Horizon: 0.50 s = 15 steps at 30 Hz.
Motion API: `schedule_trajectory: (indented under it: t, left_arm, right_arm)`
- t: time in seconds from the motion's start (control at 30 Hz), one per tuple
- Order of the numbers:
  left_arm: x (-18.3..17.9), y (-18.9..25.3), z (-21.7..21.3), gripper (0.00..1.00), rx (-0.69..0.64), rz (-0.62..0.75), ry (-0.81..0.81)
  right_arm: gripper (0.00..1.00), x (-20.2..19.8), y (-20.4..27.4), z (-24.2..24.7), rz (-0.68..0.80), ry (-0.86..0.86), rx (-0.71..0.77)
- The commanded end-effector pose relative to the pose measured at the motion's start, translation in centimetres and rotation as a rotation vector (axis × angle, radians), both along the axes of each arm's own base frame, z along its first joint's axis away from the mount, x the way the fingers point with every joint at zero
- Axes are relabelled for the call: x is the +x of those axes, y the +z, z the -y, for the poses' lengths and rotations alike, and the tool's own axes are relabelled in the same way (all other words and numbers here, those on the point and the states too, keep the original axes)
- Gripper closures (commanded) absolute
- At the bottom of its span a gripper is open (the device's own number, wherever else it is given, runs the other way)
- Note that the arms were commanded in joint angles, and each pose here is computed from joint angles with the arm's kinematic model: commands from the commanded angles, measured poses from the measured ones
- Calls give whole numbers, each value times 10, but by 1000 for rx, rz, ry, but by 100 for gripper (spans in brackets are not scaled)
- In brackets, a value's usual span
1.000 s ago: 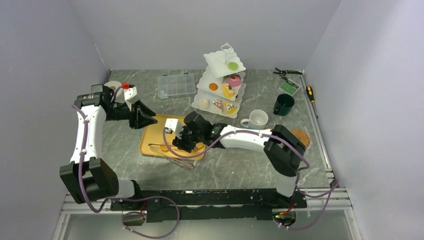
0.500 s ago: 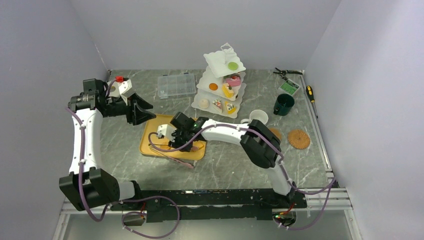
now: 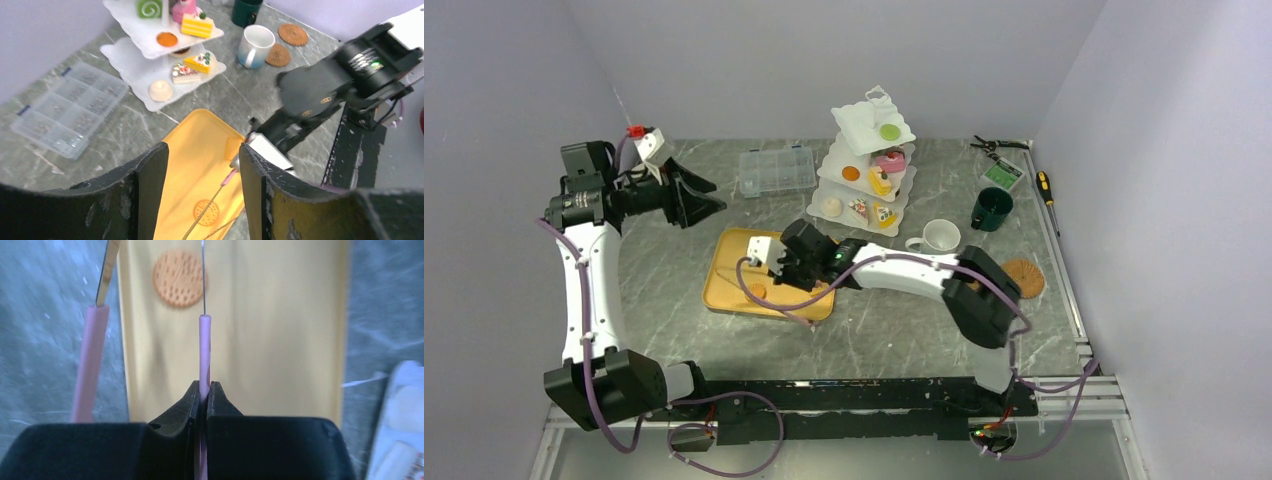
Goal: Serve the afternoon tea
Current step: Pick up the clamp from the tray.
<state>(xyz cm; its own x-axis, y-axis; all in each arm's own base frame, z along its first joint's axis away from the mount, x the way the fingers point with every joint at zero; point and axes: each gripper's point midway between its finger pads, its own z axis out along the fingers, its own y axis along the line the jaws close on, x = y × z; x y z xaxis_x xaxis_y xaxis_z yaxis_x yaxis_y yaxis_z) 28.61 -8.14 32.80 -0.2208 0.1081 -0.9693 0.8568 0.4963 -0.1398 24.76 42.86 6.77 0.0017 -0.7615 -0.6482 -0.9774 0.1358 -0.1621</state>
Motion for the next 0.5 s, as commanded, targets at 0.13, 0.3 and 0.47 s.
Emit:
schedule_trajectory:
  t: [0.13, 0.3, 0.47]
  left_arm:
    - [-14, 85, 6, 38, -70, 141, -18]
    - [-51, 98, 24, 38, -182, 107, -177]
    - [-74, 95, 46, 35, -263, 18, -287]
  right_arm:
    - [100, 48, 213, 6, 356, -217, 727]
    - [100, 45, 304, 40, 426, -280, 1106]
    - [100, 28, 374, 60, 437, -250, 1416]
